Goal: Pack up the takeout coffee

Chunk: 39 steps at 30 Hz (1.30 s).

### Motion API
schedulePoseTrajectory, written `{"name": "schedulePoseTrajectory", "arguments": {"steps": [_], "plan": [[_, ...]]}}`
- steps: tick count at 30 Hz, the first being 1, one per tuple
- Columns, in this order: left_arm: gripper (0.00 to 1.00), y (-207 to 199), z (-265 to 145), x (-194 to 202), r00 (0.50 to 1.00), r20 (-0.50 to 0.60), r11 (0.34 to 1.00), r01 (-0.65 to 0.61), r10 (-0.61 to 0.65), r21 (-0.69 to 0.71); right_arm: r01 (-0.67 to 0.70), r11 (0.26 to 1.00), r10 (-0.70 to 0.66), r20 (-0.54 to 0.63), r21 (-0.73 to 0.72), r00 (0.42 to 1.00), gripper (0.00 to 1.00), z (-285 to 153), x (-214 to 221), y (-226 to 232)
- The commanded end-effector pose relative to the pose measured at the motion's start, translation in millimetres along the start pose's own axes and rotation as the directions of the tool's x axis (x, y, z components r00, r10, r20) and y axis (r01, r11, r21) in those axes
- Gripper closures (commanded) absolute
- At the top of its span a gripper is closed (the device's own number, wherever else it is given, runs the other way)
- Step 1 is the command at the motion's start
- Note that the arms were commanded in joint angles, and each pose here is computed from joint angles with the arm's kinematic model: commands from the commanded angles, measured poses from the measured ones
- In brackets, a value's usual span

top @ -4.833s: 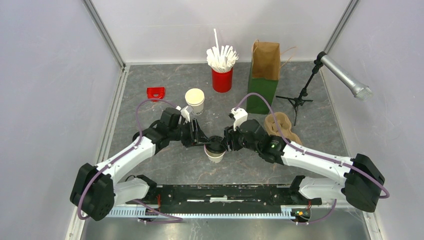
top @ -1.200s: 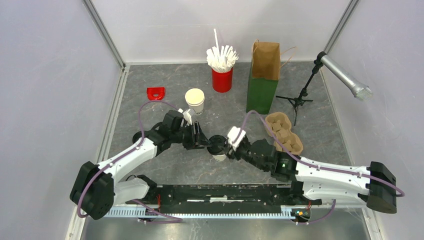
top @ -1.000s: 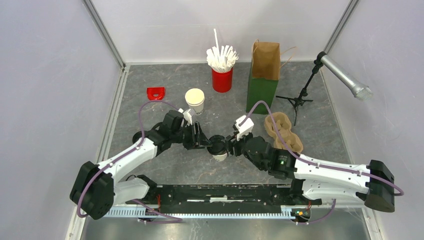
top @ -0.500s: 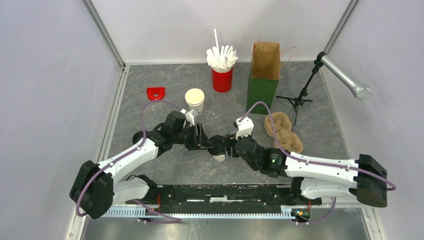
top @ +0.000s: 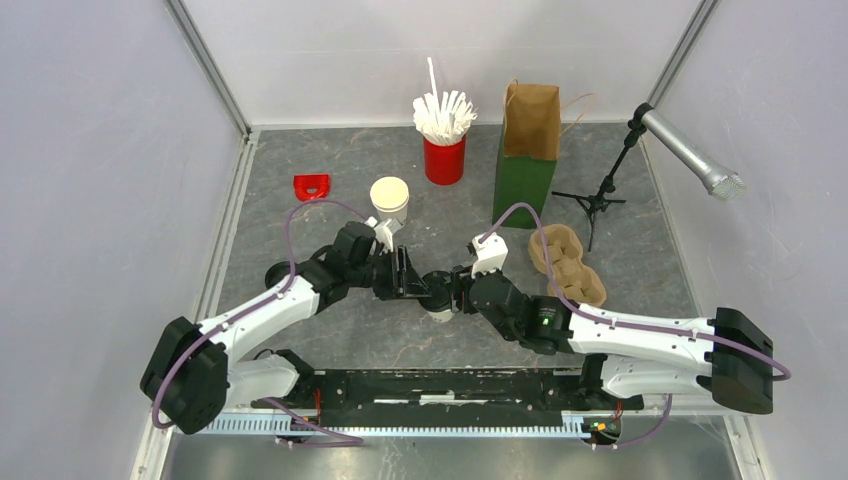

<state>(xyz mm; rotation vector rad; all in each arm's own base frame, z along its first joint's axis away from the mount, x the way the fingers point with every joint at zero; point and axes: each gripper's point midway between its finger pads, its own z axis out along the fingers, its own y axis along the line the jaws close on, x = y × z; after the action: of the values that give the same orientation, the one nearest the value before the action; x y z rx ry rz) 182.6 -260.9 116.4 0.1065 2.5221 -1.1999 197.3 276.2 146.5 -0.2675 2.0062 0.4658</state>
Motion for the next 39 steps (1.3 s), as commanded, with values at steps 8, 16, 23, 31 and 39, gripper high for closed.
{"name": "schedulePoseTrajectory", "arguments": {"steps": [8,16,23,31,39], "plan": [[0.48,-27,0,-13,0.997,0.027,0.994,-0.074,0.073,0.076,-0.006,0.999,0.005,0.004,0.038,1.0,0.38,3,4,-9],[0.48,-29,-2,-13,0.997,0.036,0.994,-0.077,0.075,0.08,-0.012,0.999,0.012,-0.001,0.032,1.0,0.5,6,10,-14],[0.44,-24,-4,-15,0.996,0.055,0.996,-0.07,0.068,0.05,-0.017,0.999,0.017,-0.002,0.034,1.0,0.58,6,14,-20],[0.44,-24,-3,-17,0.996,0.056,0.997,-0.067,0.064,0.043,-0.03,0.999,0.03,0.014,-0.011,0.999,0.57,4,12,-15],[0.44,-21,-4,-11,0.998,0.048,0.998,-0.051,0.049,0.042,0.004,0.997,-0.003,0.007,-0.083,1.0,0.51,3,8,0]]}}
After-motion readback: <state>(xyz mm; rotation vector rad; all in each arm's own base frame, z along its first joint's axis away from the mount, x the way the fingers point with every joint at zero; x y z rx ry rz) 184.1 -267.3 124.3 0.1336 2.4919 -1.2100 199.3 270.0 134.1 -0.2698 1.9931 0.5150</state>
